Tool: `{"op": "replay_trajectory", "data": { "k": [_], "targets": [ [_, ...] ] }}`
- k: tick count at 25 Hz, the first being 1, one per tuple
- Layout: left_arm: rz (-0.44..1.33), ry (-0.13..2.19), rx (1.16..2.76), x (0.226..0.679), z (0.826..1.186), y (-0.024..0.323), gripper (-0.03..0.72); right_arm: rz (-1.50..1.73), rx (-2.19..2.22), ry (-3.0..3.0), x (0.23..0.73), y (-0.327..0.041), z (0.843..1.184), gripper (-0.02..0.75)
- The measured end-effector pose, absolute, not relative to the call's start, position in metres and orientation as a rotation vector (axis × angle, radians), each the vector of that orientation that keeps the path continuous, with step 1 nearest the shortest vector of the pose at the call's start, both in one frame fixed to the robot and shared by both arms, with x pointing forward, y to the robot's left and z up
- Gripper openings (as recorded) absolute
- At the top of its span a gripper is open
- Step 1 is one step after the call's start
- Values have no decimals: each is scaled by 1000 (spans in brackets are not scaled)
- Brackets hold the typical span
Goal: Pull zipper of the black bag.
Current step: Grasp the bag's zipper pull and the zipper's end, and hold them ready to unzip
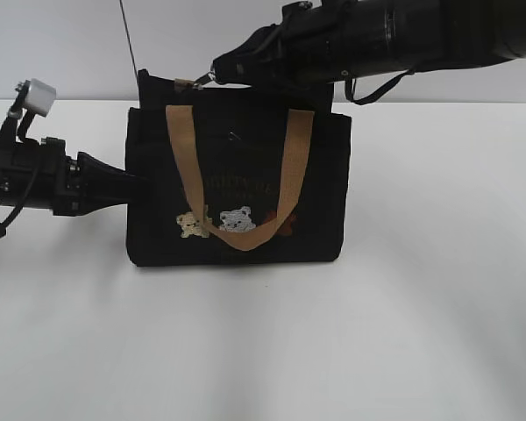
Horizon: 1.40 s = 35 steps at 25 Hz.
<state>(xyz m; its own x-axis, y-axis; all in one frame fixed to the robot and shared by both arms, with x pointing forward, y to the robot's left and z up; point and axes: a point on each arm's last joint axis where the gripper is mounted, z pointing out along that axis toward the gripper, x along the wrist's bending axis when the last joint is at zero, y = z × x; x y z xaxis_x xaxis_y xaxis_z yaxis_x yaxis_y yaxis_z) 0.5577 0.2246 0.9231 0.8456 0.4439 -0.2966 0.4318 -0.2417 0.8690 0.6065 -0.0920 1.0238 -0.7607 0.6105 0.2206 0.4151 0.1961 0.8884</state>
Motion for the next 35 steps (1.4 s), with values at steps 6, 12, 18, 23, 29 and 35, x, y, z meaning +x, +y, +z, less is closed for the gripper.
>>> {"op": "replay_trajectory", "data": {
  "k": [6, 12, 18, 23, 29, 35],
  "targets": [
    [12, 657, 1865, 558, 923, 225, 45, 1591, 1120, 2237, 610, -95, 1023, -15],
    [12, 657, 1862, 558, 923, 224, 45, 1585, 1186, 2209, 611, -96, 1022, -15],
    [12, 658, 1863, 558, 923, 224, 45, 1561, 1174, 2221, 611, -97, 1021, -15],
    [13, 656, 1870, 558, 923, 224, 45, 1507, 1116, 2253, 611, -98, 1019, -15],
    [15, 658, 1875, 558, 922, 225, 45, 1421, 1000, 2283, 608, -101, 1024, -15],
    [16, 658, 1877, 558, 922, 224, 43, 1388, 942, 2281, 607, -110, 1034, -15]
  ]
}}
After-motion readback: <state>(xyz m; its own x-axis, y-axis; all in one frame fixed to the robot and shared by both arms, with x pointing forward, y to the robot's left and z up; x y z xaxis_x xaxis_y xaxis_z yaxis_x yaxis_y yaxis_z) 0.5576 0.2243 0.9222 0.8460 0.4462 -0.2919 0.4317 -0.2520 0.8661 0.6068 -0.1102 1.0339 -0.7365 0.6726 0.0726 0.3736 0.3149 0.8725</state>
